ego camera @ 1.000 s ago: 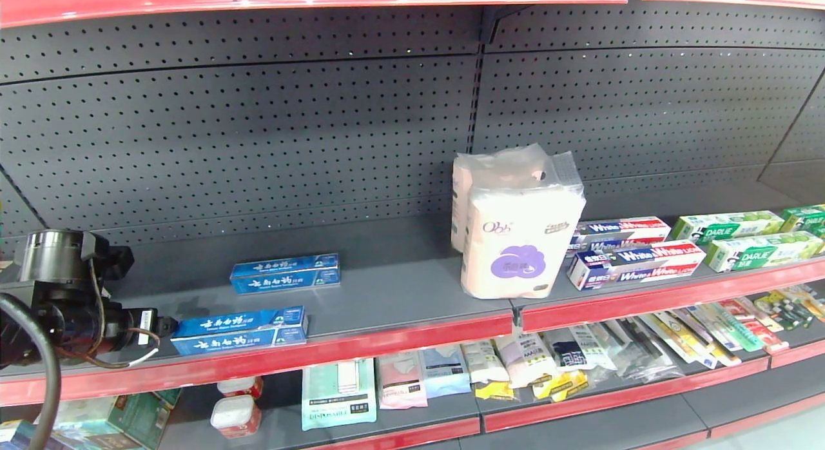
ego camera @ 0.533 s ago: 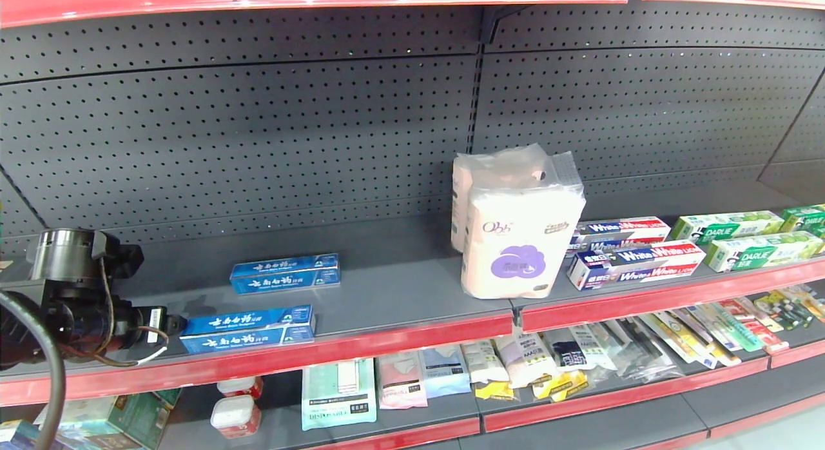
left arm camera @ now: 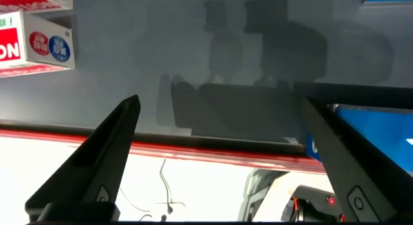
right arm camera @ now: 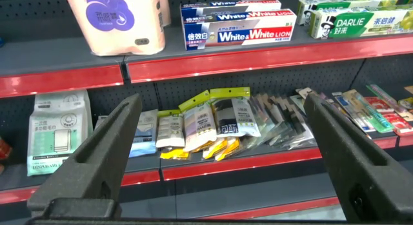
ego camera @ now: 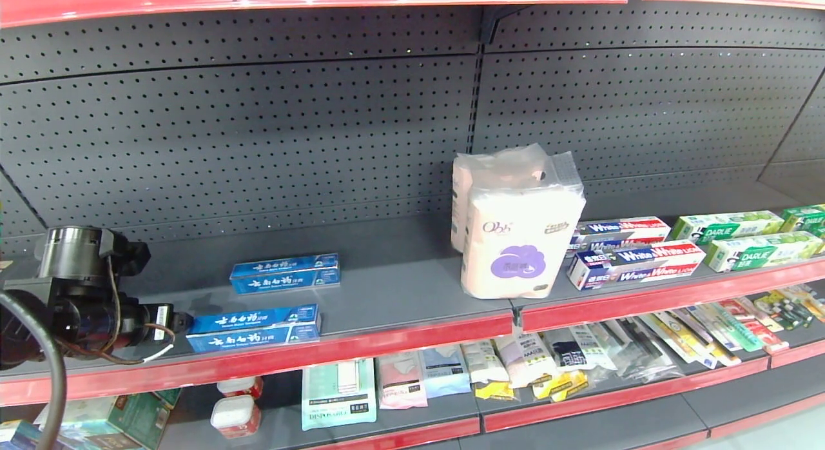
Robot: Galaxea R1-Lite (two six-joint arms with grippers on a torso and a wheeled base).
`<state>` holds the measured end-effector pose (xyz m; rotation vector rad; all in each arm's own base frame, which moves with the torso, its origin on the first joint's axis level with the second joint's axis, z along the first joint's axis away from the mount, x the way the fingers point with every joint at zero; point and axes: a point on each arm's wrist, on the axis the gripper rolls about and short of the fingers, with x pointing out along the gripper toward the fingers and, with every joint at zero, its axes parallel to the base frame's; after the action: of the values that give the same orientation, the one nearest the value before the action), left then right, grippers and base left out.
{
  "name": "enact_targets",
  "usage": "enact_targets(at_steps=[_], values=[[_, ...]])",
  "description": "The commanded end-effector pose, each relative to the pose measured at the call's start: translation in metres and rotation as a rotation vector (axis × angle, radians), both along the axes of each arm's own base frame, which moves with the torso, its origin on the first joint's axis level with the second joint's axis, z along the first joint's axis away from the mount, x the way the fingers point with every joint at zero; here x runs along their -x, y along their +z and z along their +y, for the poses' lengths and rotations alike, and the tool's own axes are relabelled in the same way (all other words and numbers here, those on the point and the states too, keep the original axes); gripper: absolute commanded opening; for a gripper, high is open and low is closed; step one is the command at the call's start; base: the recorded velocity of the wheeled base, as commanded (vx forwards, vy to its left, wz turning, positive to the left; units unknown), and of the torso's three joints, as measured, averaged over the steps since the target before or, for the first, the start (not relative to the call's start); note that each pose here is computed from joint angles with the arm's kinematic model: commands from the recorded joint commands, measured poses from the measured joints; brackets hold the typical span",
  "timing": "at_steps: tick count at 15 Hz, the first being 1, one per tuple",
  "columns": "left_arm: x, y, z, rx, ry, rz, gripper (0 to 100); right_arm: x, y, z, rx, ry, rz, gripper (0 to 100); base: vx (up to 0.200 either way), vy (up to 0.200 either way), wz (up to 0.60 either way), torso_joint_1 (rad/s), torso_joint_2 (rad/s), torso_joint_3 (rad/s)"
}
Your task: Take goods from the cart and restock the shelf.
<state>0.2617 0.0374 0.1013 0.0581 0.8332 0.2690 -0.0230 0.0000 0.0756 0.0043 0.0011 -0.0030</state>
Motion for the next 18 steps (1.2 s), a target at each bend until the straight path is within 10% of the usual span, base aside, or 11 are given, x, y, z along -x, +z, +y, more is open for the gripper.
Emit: enact_targets(at_steps=[1, 18], values=[[-0.0017, 0.0015, -0.0026, -0.001, -0.01, -0.007, 100, -0.0002, 0.0, 0.0, 0.0, 0.0, 0.002, 100, 0.0, 0.0, 0.0, 0.0, 0.0, 0.0], [-0.0023, 0.0019, -0.0098, 0.01, -0.019, -0.014, 100, -0.0002, 0.0, 0.0, 0.0, 0.0, 0.002, 100, 0.0, 0.0, 0.0, 0.0, 0.0, 0.0]])
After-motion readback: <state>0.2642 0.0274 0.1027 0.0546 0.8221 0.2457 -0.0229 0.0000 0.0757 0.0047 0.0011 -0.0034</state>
